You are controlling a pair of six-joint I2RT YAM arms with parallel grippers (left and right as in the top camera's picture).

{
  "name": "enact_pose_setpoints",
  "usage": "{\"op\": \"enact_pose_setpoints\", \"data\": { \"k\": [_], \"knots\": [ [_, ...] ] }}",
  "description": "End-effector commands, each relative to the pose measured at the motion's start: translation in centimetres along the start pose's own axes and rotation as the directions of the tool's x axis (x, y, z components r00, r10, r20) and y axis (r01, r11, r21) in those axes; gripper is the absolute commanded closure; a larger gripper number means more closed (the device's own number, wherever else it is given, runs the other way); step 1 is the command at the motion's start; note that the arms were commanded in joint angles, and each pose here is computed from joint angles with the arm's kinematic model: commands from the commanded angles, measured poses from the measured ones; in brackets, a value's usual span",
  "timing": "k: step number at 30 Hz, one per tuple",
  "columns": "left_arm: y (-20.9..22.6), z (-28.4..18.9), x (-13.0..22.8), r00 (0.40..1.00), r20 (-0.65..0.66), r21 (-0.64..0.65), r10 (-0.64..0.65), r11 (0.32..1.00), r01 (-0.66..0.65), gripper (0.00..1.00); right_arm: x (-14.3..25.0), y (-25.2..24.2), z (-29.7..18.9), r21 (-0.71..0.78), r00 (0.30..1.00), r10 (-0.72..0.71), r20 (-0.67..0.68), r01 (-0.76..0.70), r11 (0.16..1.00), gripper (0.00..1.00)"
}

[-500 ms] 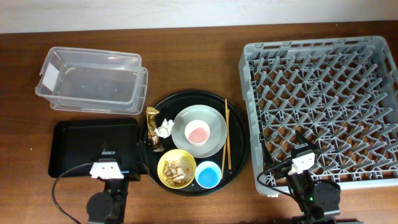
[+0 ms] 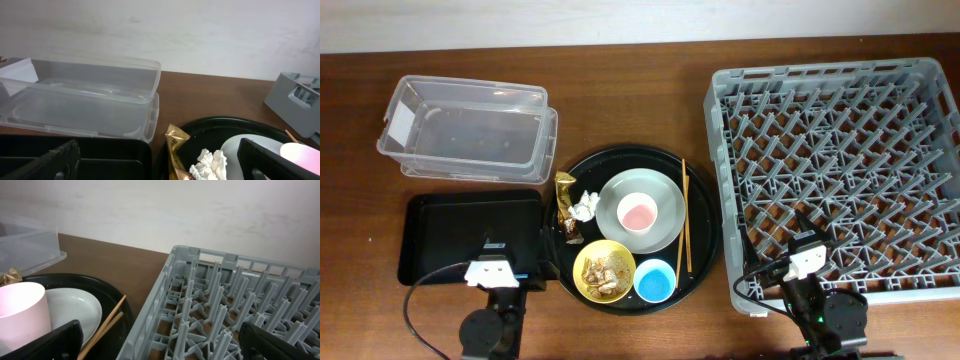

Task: Sort waste into correct bins and load items into the dishwasher rack
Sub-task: 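Move the left gripper toward the pink cup on the white plate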

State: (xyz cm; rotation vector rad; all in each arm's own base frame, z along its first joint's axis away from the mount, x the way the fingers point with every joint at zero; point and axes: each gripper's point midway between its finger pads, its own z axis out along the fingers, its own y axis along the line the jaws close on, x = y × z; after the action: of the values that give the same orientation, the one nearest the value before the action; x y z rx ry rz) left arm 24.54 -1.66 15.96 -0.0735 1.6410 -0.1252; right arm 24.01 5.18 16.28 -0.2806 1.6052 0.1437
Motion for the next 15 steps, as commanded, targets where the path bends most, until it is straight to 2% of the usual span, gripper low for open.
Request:
{"op": "enact_pose_setpoints", "data": {
  "k": [1, 15],
  "knots": [
    [-0.09, -0.01, 0.08, 1.000, 0.001, 0.007, 0.015, 1.000, -0.015, 0.01, 0.19, -0.09, 0.00, 0.004, 1.000, -0.004, 0.000, 0.004, 1.000, 0.02],
    [-0.12, -0.01, -0.10, 1.000, 0.009, 0.009, 0.014, 1.000, -0.015, 0.00, -0.18, -0.11, -0.01, 0.004, 1.000, -0.006, 0.015, 0.006, 1.000, 0.02]
  ]
}}
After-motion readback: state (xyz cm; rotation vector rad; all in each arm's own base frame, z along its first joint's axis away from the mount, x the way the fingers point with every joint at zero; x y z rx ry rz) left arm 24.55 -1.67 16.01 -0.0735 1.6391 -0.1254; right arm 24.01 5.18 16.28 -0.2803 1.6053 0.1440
